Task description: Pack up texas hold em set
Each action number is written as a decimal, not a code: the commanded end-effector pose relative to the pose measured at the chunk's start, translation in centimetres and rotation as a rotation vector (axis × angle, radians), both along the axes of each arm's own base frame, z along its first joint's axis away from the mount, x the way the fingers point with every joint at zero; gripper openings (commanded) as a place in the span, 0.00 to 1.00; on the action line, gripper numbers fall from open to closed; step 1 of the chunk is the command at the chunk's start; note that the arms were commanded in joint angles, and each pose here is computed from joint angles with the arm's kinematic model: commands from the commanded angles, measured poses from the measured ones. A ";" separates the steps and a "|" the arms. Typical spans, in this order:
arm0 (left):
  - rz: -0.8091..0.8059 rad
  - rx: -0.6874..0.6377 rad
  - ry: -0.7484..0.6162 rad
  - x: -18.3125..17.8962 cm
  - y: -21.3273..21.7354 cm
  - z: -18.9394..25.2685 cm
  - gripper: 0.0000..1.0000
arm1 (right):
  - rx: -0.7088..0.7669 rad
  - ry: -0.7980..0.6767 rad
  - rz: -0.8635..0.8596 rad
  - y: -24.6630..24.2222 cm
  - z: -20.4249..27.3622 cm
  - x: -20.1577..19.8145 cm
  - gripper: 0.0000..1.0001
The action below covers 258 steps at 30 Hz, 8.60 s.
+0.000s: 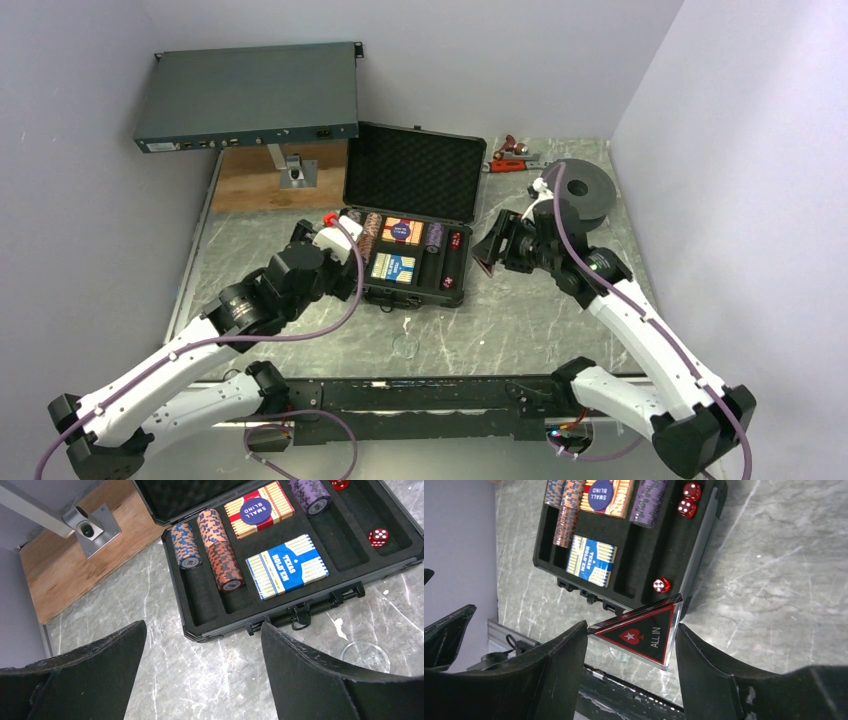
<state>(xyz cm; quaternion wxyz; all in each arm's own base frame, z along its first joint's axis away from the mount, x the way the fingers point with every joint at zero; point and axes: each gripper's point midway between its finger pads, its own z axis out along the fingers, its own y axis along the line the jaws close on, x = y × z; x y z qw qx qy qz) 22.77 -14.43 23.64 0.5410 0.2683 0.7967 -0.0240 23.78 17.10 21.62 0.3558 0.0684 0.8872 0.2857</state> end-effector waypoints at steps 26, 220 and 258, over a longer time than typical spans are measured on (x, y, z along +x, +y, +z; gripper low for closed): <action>0.523 -0.053 -0.144 1.6 9.6 4.4 1.00 | -0.051 0.117 0.174 11.5 0.0 6.7 0.00; 0.095 -0.008 0.652 -11.1 -14.8 -20.6 0.76 | -0.242 -0.145 -0.075 -1.3 -0.3 2.9 1.00; 0.171 0.006 0.694 -11.7 -13.9 -22.6 0.77 | -0.238 -0.144 -0.058 -1.3 -0.4 2.5 1.00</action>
